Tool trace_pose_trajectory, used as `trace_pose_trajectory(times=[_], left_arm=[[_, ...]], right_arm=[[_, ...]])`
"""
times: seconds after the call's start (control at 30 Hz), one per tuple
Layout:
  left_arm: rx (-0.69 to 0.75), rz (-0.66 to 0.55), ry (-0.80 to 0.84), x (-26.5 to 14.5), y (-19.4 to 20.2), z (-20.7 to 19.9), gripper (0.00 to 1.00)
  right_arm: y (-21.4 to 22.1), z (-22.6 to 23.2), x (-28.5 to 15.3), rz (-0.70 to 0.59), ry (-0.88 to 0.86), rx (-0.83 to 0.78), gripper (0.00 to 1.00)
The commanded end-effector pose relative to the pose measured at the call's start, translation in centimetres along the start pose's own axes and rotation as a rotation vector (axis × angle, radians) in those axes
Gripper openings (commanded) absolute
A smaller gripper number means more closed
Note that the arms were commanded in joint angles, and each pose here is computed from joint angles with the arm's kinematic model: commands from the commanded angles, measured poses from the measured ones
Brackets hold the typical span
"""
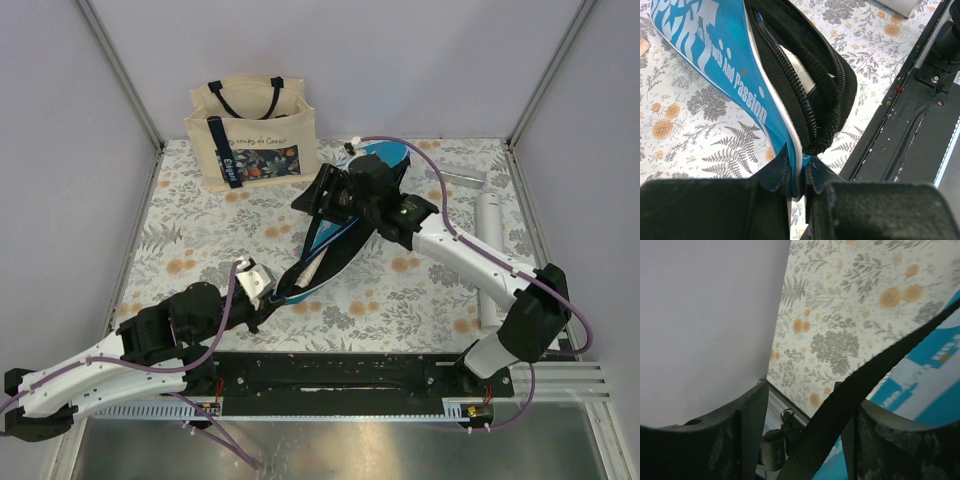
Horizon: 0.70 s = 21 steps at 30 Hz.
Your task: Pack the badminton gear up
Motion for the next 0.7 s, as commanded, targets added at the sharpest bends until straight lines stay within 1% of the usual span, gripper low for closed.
trace_pose_trajectory(times=[0.0, 0.1, 0.23, 0.37, 0.43, 0.47, 0.53, 0.57, 0.6, 0.63, 0.67], left_arm=[[-0.048, -0.187, 0.027, -0.5, -3.0, -0.3, 0.11], [-0.064, -0.201, 0.02, -0.7, -3.4, -0.2, 0.11], [-0.077, -0.201, 0.018, -0.9, -3.7, -0.2, 0.11], [-0.084, -0.211, 0.012, -1.4, -4.2, -0.1, 0.11], [-0.088, -0.211, 0.011, -1.6, -4.3, 0.0, 0.11], [-0.092, -0.216, 0.01, -1.8, -4.5, 0.0, 0.11], [-0.094, -0.222, 0.01, -2.1, -4.7, 0.0, 0.11], [-0.094, -0.219, 0.008, -2.2, -4.8, 0.0, 0.11], [-0.096, -0.221, 0.007, -2.4, -5.0, 0.1, 0.11], [-0.096, -0.222, 0.007, -2.6, -5.1, 0.1, 0.11], [-0.096, -0.222, 0.008, -2.7, -5.3, 0.1, 0.11]], right_arm=[[-3.2, -0.5, -3.5, -0.037, 0.06, -0.141, 0.64], [-4.6, -1.2, -4.9, -0.031, 0.025, -0.157, 0.64], [-7.0, -1.2, -7.2, -0.052, -0.065, -0.268, 0.65], [-10.3, -3.4, -9.6, -0.187, -0.02, -0.342, 0.65], [-12.3, -4.9, -11.0, -0.278, 0.001, -0.392, 0.63], [-13.0, -5.7, -11.4, -0.317, 0.016, -0.447, 0.63], [-14.3, -8.6, -12.0, -0.392, 0.103, -0.517, 0.64], [-14.7, -9.7, -12.1, -0.412, 0.115, -0.567, 0.64], [-14.8, -11.1, -12.0, -0.422, 0.109, -0.688, 0.64], [-14.9, -12.2, -11.8, -0.434, 0.11, -0.758, 0.66], [-15.0, -13.7, -11.6, -0.438, 0.144, -0.784, 0.66]])
Point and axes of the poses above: each gripper's point midway between its finger pads, its own x axis out along the fingers, its own z axis along the line the jaws close on, y = z × x, the point moved 9 cm from there along -x, back along the fingers, and after that the axes turned 2 degrees about -x, right-handed, at the moved point
